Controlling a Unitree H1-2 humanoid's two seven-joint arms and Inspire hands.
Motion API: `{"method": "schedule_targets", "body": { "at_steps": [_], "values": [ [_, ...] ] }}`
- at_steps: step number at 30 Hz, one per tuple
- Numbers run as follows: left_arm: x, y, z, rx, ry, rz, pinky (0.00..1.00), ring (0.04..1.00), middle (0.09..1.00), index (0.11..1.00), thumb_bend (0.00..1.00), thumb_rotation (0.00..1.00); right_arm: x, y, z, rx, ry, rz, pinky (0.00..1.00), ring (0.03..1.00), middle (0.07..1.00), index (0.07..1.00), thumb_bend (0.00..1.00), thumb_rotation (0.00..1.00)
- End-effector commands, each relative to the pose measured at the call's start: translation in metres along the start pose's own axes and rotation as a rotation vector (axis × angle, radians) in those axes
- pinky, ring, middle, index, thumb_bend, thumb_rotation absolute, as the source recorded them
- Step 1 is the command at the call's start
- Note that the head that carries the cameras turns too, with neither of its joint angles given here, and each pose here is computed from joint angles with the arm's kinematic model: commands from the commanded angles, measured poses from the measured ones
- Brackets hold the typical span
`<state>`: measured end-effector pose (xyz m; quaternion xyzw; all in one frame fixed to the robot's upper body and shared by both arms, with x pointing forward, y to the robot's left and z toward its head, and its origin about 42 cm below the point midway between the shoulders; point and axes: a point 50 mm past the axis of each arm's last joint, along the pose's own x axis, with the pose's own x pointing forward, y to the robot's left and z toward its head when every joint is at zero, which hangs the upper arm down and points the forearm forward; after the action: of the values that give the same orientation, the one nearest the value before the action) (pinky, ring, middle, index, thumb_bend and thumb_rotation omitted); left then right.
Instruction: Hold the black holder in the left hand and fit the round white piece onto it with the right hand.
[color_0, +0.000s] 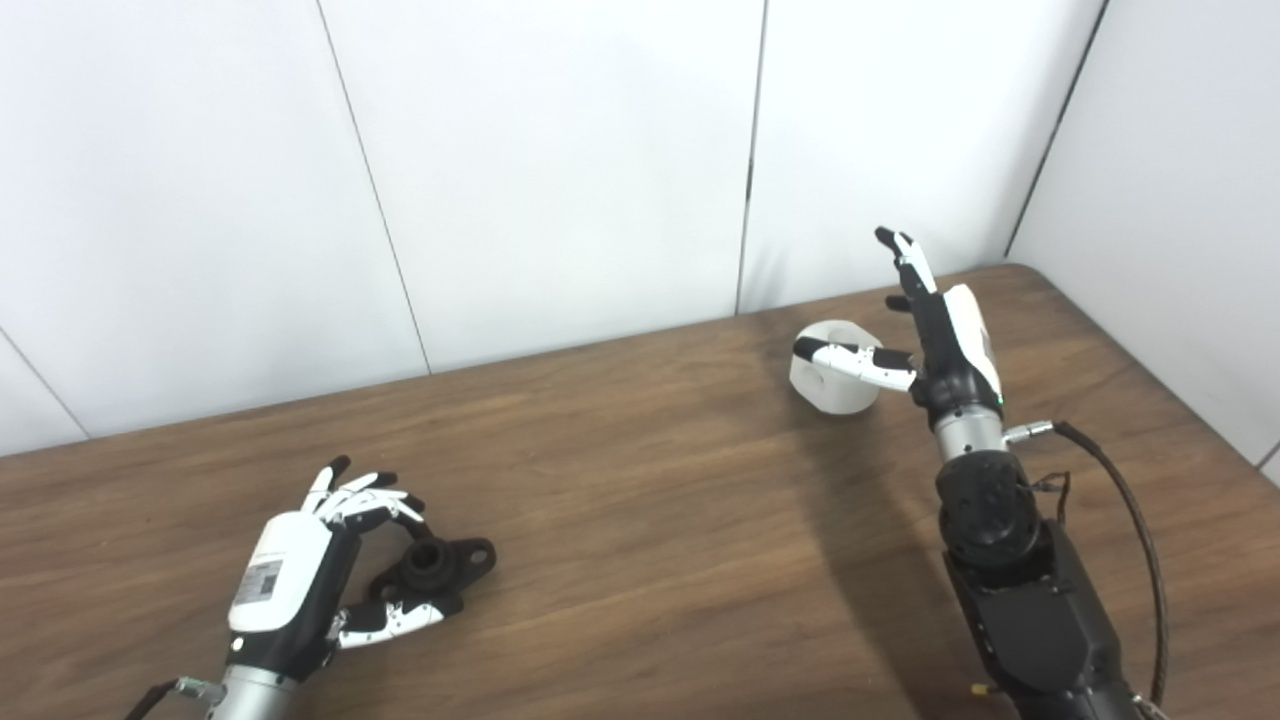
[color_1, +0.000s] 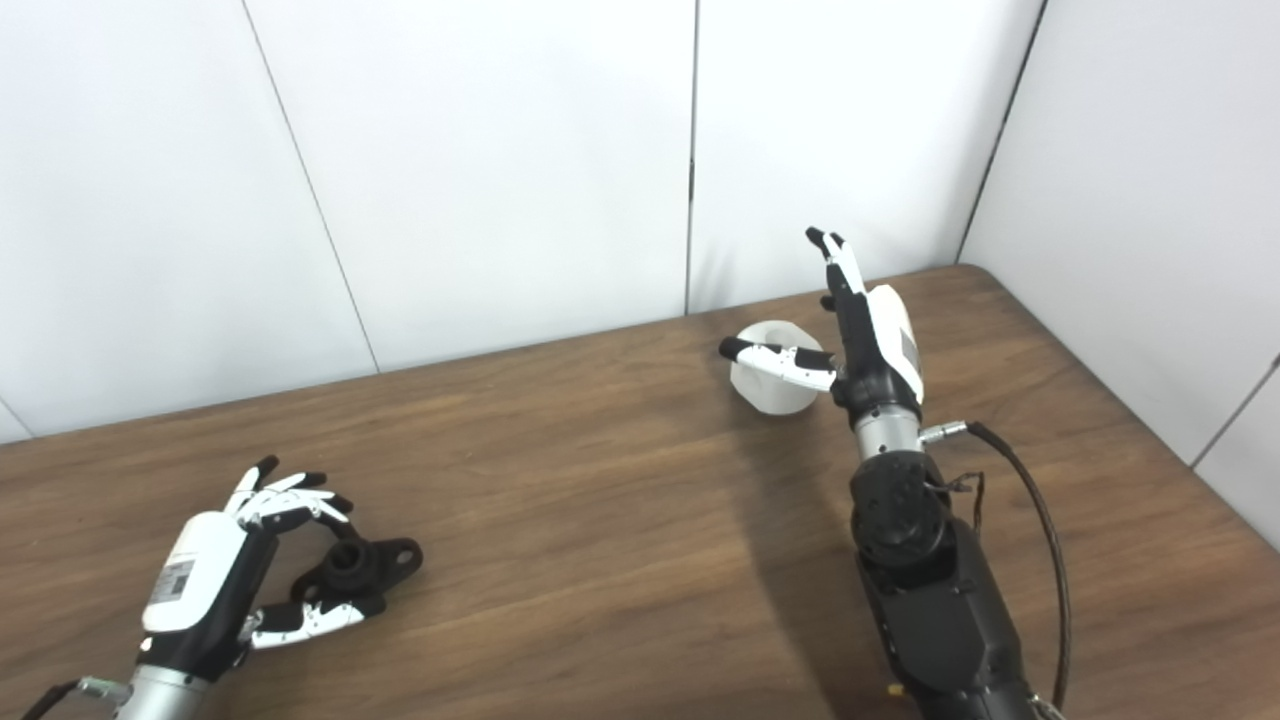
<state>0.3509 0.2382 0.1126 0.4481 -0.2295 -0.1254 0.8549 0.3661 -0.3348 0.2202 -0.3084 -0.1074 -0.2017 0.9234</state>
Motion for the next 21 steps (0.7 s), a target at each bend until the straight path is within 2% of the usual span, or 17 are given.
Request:
{"method": "schedule_targets", "body": {
  "at_steps": [1, 7, 13, 21],
  "values": [
    [-0.064, -0.047, -0.019, -0.066, 0.153, -0.116, 1.0, 0.845, 0.696, 0.483, 0.52, 0.04, 0.008, -0.011, 0.019, 0.012, -0.096, -0.054, 0.81, 0.956, 0.993, 0.938, 0.75, 0.38],
    [-0.065, -0.045, -0.017, -0.074, 0.147, -0.111, 1.0, 0.847, 0.695, 0.483, 0.52, 0.04, 0.001, -0.012, 0.017, 0.012, -0.081, -0.065, 0.82, 0.966, 0.992, 0.925, 0.76, 0.35],
    [-0.067, -0.043, -0.016, -0.073, 0.145, -0.11, 1.0, 0.842, 0.692, 0.483, 0.52, 0.04, -0.007, -0.012, 0.007, -0.017, -0.051, -0.082, 0.89, 0.979, 0.983, 0.913, 0.76, 0.34],
    [-0.067, -0.04, -0.014, -0.076, 0.143, -0.107, 1.0, 0.838, 0.689, 0.483, 0.52, 0.04, -0.01, -0.011, -0.004, -0.045, -0.039, -0.087, 0.89, 0.971, 0.972, 0.913, 0.77, 0.34]
  ]
}}
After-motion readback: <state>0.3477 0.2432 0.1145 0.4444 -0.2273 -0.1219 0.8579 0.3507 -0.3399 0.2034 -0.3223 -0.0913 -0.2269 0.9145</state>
